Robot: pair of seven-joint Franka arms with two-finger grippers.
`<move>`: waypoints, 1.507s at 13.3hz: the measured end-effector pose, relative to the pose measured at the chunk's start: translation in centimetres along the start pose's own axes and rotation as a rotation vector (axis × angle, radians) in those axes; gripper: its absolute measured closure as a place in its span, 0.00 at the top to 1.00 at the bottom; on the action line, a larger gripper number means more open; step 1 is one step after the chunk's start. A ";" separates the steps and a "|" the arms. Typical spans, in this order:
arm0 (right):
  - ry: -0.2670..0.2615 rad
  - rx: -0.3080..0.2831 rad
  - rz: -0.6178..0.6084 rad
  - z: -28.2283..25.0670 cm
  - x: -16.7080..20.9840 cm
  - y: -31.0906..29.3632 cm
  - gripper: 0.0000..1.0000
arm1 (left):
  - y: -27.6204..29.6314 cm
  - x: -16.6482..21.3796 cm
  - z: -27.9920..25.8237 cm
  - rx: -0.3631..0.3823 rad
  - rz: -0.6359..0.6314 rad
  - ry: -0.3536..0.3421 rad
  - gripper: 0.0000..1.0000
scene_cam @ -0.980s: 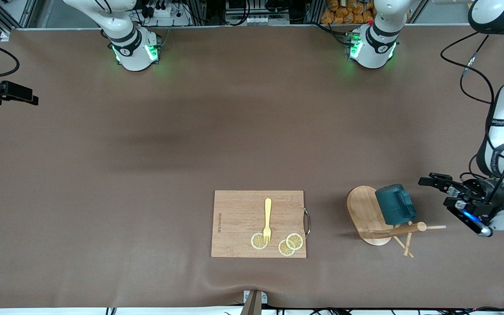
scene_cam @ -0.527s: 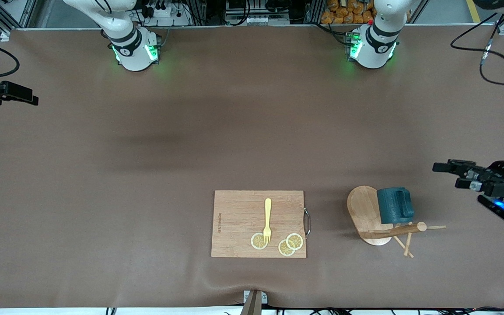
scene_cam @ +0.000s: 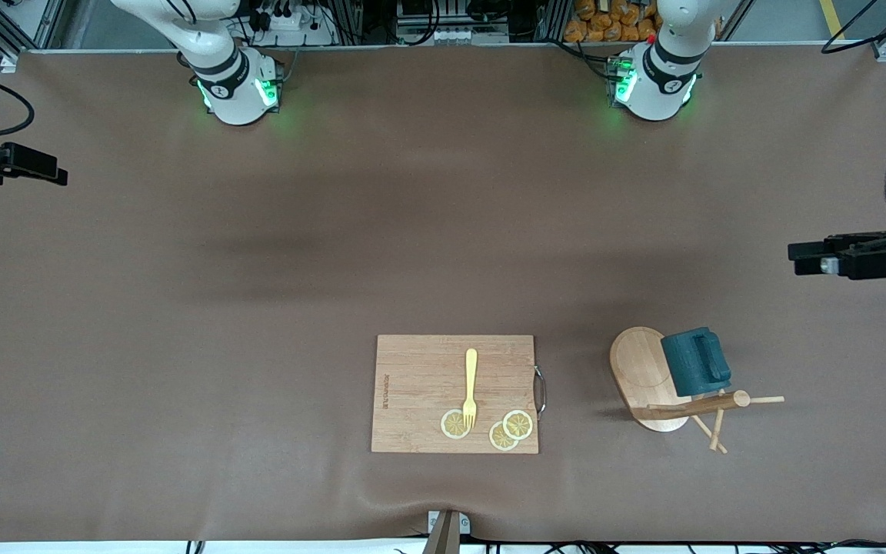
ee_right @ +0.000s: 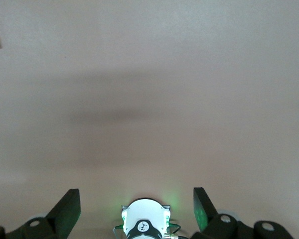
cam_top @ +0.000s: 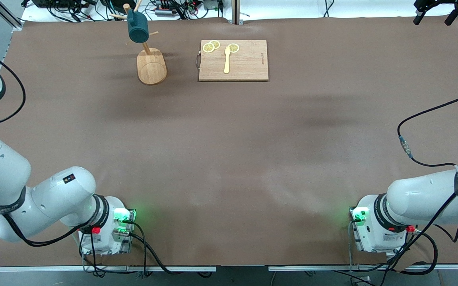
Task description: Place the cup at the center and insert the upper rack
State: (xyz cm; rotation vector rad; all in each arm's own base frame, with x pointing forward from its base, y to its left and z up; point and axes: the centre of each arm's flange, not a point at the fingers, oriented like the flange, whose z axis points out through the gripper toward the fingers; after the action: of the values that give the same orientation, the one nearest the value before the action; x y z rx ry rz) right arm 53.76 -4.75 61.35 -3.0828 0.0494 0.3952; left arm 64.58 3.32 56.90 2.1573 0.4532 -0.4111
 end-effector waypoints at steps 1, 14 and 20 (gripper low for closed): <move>0.000 0.000 0.000 0.0 0.0 0.0 1.00 | 1.0 -0.9 0.8 0.068 0.022 0.017 1.00; 0.004 0.001 -0.004 -0.3 -0.2 0.0 1.00 | 6.9 -10.6 3.2 0.838 0.312 0.296 1.00; 0.005 0.001 -0.008 -0.4 -0.2 -0.1 1.00 | 4.8 -12.2 4.5 0.889 0.335 0.379 1.00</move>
State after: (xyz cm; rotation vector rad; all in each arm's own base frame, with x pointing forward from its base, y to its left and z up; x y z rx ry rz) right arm 53.63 -4.69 61.81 -3.0824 0.0375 0.3870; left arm 55.46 -5.16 63.10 3.1321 0.0887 0.0164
